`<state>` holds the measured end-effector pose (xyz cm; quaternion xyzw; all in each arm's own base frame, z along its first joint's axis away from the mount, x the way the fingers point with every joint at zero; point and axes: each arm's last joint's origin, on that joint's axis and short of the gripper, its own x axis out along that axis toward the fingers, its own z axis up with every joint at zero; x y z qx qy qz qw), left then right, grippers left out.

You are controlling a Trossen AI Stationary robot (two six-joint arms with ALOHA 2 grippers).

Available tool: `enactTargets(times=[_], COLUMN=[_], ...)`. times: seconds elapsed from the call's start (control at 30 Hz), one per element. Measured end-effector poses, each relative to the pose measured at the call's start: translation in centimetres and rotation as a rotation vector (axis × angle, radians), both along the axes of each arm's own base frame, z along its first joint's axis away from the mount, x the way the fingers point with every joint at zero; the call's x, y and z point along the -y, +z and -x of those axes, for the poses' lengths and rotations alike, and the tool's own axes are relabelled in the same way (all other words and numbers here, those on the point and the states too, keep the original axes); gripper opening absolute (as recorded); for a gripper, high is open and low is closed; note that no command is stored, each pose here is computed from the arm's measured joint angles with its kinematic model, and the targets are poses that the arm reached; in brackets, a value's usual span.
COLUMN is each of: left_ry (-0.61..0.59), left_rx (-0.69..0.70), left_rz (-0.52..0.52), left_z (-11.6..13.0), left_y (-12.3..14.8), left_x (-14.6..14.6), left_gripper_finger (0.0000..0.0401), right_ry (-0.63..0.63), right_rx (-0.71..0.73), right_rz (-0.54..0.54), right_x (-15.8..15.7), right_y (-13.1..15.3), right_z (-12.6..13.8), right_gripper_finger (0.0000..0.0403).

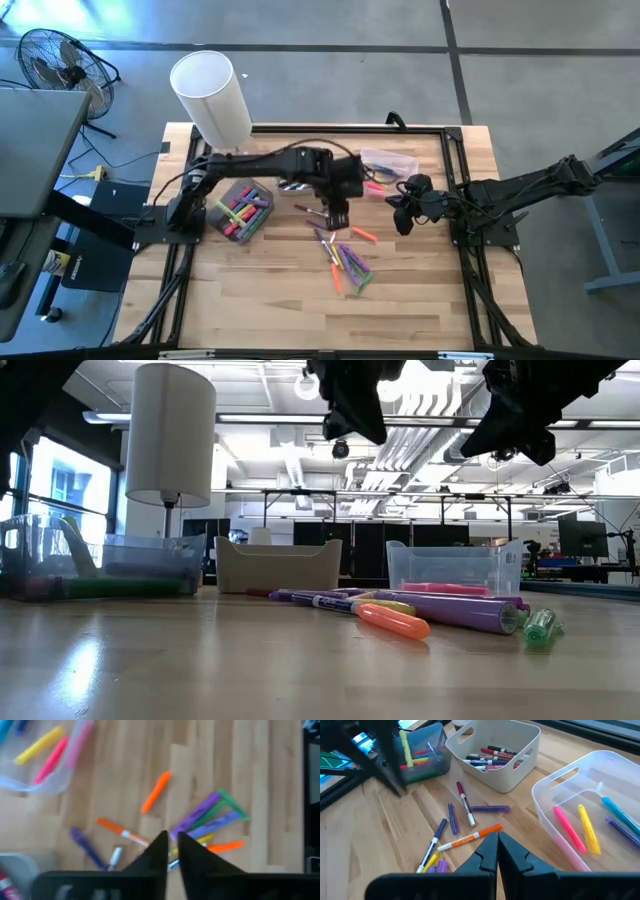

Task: Pick & Place Markers
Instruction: Put the orange pen into the transparent bin

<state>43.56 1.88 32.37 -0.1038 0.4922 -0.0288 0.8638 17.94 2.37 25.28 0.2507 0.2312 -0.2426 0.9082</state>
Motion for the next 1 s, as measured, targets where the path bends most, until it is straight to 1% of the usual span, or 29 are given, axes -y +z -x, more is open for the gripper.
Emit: enactTargets(times=[0.03,0.07,0.13,0.2,0.3,0.37,0.43,0.5,0.6,0.67,0.7,0.73,0.77,0.87,0.9,1.0], left_ry=[-0.004,-0.001,0.006,0.013,0.017,0.03,0.042,0.063,0.106,0.135,0.141,0.137,0.13,0.121,0.124,0.161], left_rx=[0.001,-0.005,-0.02,-0.047,-0.114,-0.088,-0.129,-0.074,-0.086,-0.009,-0.004,0.012,0.057,0.144,0.185,0.248], left_rz=[0.0,-0.001,-0.024,-0.039,-0.044,-0.021,-0.01,0.02,0.03,0.031,0.02,0.01,0.006,-0.014,-0.012,-0.03], left_z=[-0.1,0.0,0.0,0.0,1.1,1.7,3.6,4.7,8.6,10.9,12.5,13.9,15.0,18.7,19.7,22.9], left_y=[0.0,0.0,-0.5,-1.8,-3.9,-4.8,-5.9,-6.7,-7.2,-6.9,-6.9,-7.0,-7.0,-6.8,-6.5,-6.3], left_x=[0.7,1.3,2.7,4.0,5.8,6.7,7.3,7.8,8.3,8.7,8.9,9.1,9.4,9.5,9.4,8.6], left_gripper_finger=[0.0015,0.001,0.0017,0.0017,0.0004,0.0004,0.0004,0.0002,0.0002,0.0001,0.0001,0.0001,0.0001,0.0001,0.0001,0.0], right_ry=[-0.002,-0.003,-0.003,-0.003,-0.002,-0.002,-0.002,-0.003,-0.008,-0.009,-0.006,-0.001,0.012,0.07,0.074,0.065], right_rx=[0.001,0.002,0.002,0.002,0.002,0.003,0.002,0.005,0.019,0.025,0.039,0.061,0.087,0.154,0.144,0.039], right_rz=[-0.002,-0.005,-0.004,-0.004,-0.005,-0.005,-0.004,-0.005,-0.004,-0.005,-0.011,-0.021,-0.037,-0.07,-0.071,-0.033], right_x=[0.0,0.0,0.0,0.0,0.0,0.0,0.0,0.0,0.0,0.0,0.0,-0.1,-0.1,-0.1,-0.2,-0.3], right_y=[0.0,0.0,0.0,0.0,0.0,0.0,0.0,0.0,0.1,0.2,0.3,0.4,0.6,1.6,1.9,2.6], right_z=[0.0,0.0,0.0,0.0,0.0,0.0,0.0,0.0,-0.1,-0.1,-0.3,-0.5,-0.7,-2.4,-3.0,-5.6], right_gripper_finger=[0.0,0.0,0.0,0.0,0.0,0.0,0.0,0.0,0.0,0.0,0.0,0.0,0.0,0.0,0.0,0.0])
